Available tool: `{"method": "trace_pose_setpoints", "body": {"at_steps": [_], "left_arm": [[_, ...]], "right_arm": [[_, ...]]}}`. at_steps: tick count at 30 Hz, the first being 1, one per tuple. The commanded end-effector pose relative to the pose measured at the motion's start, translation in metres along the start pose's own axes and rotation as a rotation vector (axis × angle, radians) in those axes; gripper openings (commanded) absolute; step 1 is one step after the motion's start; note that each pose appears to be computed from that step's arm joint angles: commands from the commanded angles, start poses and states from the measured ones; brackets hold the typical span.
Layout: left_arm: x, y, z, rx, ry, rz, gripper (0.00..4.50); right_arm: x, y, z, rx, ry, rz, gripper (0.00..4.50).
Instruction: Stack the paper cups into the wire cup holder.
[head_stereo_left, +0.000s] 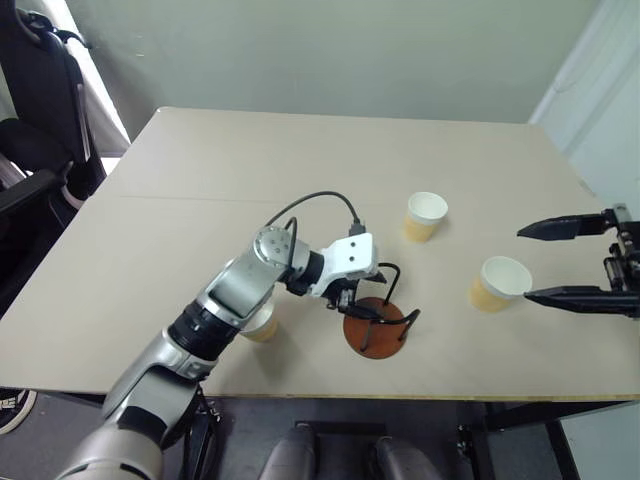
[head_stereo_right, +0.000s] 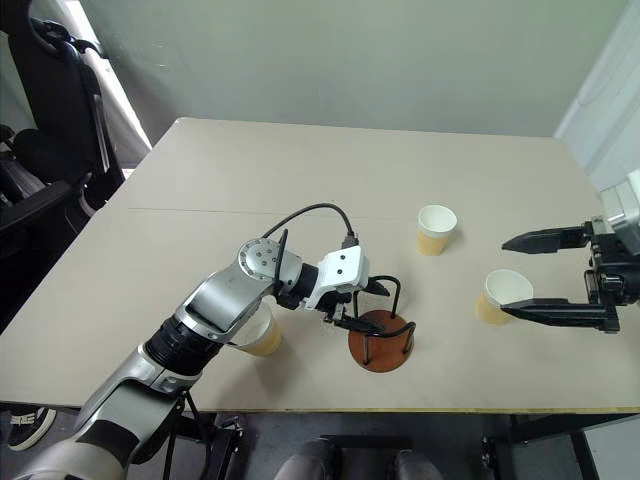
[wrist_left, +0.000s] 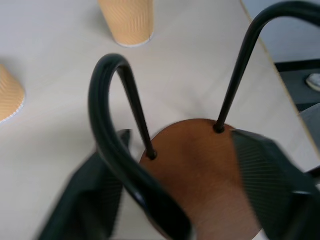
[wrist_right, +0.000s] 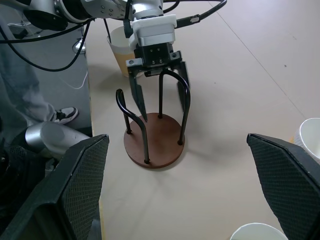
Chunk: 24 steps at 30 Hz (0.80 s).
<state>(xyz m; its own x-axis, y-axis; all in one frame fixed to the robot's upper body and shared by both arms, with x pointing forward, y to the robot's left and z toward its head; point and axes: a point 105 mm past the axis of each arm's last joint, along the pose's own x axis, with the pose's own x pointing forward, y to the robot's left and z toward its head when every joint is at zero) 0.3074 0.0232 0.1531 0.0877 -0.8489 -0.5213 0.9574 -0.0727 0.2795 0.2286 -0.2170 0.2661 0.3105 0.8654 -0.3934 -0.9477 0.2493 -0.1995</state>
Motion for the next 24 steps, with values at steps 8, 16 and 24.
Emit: {"method": "trace_pose_setpoints", "body": {"at_steps": [8,16,24], "left_arm": [[-0.051,0.013,0.032,0.167,-0.033,0.063,3.69],[-0.108,0.014,0.055,0.218,-0.081,0.13,3.69],[-0.192,0.003,0.08,0.126,-0.23,0.259,3.69]], "right_arm": [[-0.004,-0.007,-0.004,-0.017,0.07,-0.042,4.5],[0.001,-0.032,-0.05,0.006,0.293,-0.117,4.5],[0.016,-0.049,-0.087,0.004,0.429,-0.11,4.5]]}}
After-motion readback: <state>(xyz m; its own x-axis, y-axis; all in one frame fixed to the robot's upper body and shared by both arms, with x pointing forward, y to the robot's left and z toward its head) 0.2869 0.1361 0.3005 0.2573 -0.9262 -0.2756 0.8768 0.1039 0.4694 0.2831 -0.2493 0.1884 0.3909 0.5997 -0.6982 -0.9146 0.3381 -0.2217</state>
